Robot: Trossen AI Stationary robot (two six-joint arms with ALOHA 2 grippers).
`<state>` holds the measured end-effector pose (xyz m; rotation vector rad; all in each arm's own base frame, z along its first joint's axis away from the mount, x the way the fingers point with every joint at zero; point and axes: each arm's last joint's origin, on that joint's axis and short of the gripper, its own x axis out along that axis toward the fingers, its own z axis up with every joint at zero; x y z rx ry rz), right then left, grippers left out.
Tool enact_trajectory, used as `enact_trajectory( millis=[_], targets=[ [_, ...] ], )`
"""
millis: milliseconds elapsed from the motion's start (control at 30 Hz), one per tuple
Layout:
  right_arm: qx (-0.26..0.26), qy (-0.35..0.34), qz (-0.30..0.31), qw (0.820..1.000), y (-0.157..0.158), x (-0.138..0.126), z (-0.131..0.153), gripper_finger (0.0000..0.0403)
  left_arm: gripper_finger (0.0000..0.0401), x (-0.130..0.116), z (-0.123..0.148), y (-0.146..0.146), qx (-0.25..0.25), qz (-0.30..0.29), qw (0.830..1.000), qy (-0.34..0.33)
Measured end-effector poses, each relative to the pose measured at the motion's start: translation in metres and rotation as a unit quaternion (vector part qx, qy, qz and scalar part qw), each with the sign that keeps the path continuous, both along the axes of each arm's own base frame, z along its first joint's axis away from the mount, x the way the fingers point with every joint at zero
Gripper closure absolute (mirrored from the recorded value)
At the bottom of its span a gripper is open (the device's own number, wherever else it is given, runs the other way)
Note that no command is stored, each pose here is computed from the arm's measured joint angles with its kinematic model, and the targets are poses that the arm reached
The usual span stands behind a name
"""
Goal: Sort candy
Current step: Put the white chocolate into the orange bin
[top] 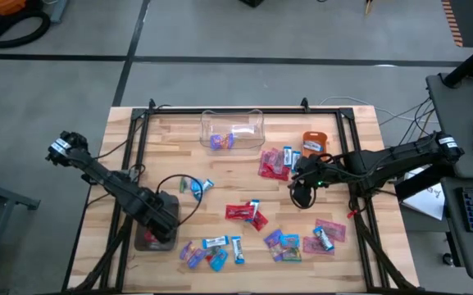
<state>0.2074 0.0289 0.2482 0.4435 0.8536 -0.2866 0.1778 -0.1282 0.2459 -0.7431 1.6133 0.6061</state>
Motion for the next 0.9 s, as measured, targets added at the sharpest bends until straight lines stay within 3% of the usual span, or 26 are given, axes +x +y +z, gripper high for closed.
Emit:
enact_trajectory(
  millis=[167, 300, 400, 567, 900],
  targets=[
    [0.059, 0.001, 0.017, 0.998, 0.005, 0.0, 0.0, 0.0236, 0.0215, 0.012, 0.022, -0.002, 0.041, -0.049, 0.993, -0.097],
    [0.101, 0.001, 0.033, 0.994, 0.016, -0.001, 0.001, 0.0236, 0.0219, 0.027, 0.036, 0.001, 0.12, -0.093, 0.966, -0.209],
    [0.127, 0.007, 0.033, 0.991, 0.027, -0.003, 0.001, 0.0236, 0.0223, 0.042, 0.038, 0.006, 0.152, -0.125, 0.944, -0.266],
    [0.16, 0.02, 0.036, 0.986, 0.045, -0.01, 0.001, 0.0236, 0.0226, 0.064, 0.028, 0.028, 0.176, -0.153, 0.922, -0.309],
    [0.202, 0.038, 0.024, 0.978, 0.064, -0.018, 0.001, 0.0236, 0.0203, 0.083, -0.003, 0.077, 0.228, -0.171, 0.908, -0.307]
  ],
)
